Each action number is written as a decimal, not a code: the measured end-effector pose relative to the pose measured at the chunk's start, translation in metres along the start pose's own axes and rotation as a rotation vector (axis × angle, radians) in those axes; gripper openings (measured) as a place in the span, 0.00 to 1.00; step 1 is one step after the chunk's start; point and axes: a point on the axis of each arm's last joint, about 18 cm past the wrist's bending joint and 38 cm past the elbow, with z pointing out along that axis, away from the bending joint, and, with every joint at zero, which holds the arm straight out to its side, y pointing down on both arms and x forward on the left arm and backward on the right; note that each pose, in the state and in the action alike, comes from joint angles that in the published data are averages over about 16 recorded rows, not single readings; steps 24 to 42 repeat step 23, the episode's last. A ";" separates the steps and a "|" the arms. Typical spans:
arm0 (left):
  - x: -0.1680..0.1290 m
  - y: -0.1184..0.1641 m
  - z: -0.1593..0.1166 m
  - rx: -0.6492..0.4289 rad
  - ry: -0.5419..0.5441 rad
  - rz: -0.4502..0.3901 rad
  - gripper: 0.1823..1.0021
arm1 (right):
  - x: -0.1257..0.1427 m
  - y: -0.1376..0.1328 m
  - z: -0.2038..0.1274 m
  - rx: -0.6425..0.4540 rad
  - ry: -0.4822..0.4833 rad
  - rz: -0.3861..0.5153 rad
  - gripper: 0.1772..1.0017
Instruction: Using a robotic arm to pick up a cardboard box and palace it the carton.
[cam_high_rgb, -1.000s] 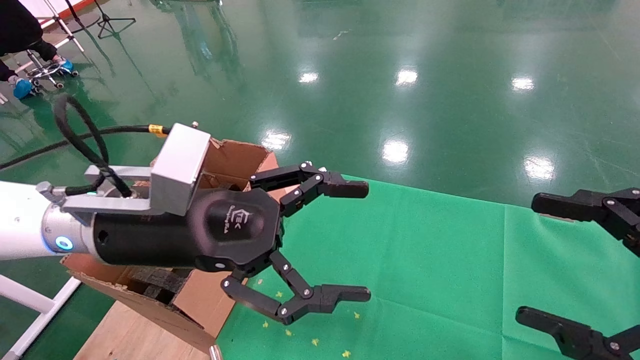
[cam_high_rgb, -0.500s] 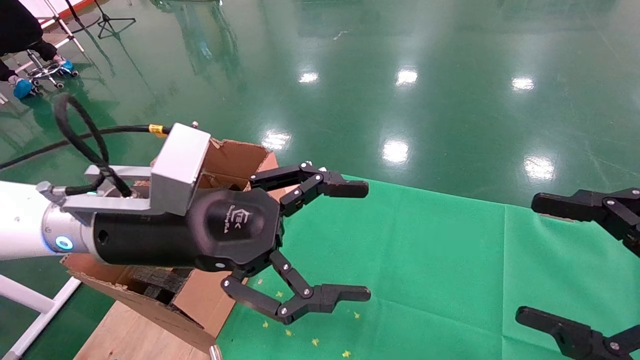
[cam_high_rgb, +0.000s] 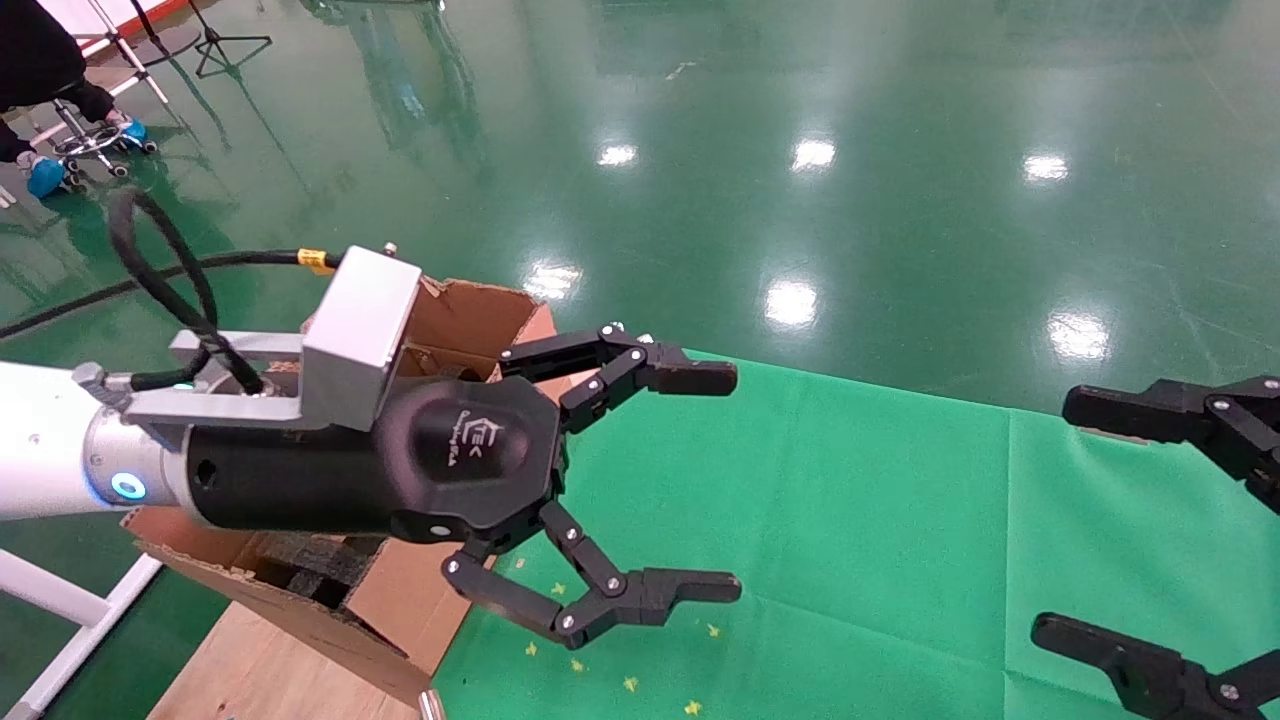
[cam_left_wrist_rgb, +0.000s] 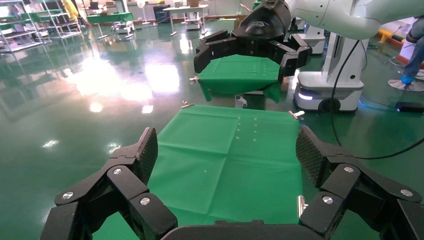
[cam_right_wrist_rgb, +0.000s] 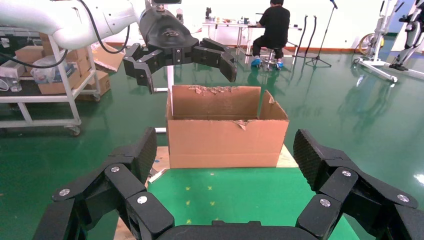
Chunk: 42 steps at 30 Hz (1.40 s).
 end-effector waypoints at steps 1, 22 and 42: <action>0.000 0.000 0.000 0.000 0.000 0.000 1.00 | 0.000 0.000 0.000 0.000 0.000 0.000 1.00; 0.000 0.000 0.000 0.000 0.000 0.000 1.00 | 0.000 0.000 0.000 0.000 0.000 0.000 1.00; 0.000 0.000 0.000 0.000 0.000 0.000 1.00 | 0.000 0.000 0.000 0.000 0.000 0.000 1.00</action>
